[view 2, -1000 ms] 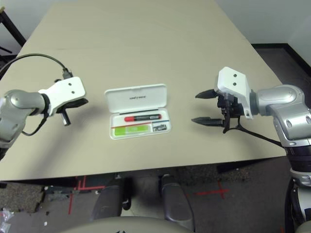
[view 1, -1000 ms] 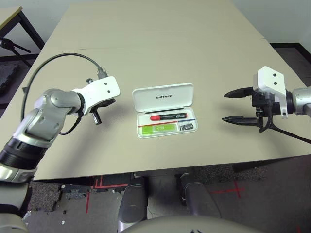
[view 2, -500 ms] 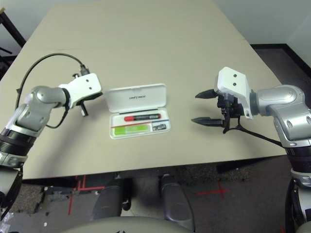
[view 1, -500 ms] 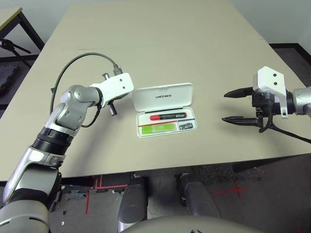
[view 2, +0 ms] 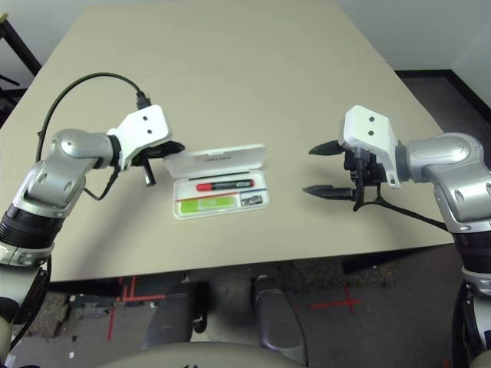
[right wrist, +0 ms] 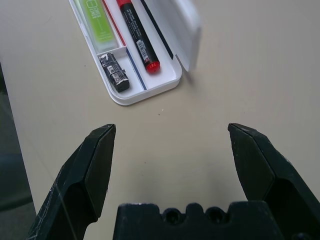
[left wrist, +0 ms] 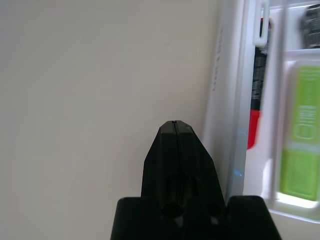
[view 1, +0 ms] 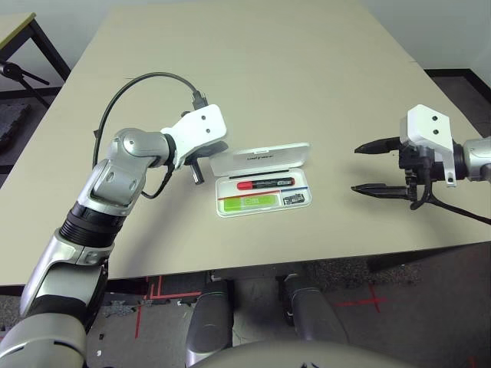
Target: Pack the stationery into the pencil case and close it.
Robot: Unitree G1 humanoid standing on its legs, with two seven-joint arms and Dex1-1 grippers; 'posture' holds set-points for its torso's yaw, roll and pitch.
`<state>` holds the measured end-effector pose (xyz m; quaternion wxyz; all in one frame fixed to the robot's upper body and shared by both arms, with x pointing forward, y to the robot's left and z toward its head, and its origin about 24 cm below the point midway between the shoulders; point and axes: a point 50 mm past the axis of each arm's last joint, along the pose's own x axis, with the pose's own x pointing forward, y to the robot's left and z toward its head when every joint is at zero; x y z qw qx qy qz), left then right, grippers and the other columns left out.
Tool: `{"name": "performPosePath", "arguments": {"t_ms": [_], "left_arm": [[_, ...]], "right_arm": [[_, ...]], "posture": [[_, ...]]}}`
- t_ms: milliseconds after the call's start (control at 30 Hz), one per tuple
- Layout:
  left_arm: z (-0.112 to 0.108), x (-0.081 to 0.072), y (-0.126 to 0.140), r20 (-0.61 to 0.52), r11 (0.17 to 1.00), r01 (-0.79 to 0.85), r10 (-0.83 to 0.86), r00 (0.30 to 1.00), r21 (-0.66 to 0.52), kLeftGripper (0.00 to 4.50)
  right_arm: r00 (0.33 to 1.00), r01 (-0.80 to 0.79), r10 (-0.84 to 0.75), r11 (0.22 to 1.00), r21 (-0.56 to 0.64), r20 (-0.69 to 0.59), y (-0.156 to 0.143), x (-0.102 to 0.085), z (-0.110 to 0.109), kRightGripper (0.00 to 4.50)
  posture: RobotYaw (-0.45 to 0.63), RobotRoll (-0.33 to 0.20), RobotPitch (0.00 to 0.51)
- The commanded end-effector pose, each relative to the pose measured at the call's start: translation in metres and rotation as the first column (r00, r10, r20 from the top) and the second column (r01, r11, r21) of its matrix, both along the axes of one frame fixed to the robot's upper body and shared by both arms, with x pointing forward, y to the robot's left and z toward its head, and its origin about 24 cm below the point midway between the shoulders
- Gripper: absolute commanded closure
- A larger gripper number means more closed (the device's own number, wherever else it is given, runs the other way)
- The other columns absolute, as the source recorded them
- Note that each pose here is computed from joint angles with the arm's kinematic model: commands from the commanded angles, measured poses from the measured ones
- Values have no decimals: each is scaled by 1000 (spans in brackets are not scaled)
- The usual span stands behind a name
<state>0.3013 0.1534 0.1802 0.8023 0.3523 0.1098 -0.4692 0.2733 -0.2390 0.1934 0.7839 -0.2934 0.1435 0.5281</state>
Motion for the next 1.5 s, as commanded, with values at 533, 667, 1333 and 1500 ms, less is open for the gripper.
{"name": "performPosePath", "arguments": {"t_ms": [533, 667, 1333, 1500], "left_arm": [[-44, -19, -25, -118, 989, 113, -101, 988, 98, 4459], [-51, -21, -24, -137, 986, 117, -101, 985, 117, 4459], [-63, -25, -20, -200, 977, 136, -101, 975, 167, 4459], [-70, -31, -25, -231, 965, 180, -134, 964, 189, 4459]], "right_arm": [[1000, 1, -1, 999, -43, -12, -2, 0, -4, 0], [1000, 2, -3, 999, -47, -11, -2, 0, -4, 0], [1000, -1, 0, 998, -56, -16, 0, 1, -6, 0], [1000, 0, -1, 998, -60, -16, 0, 2, -6, 0]], "posture": [[-62, 0, 134], [-62, 0, 134], [-63, 0, 128], [-63, 0, 128]]}}
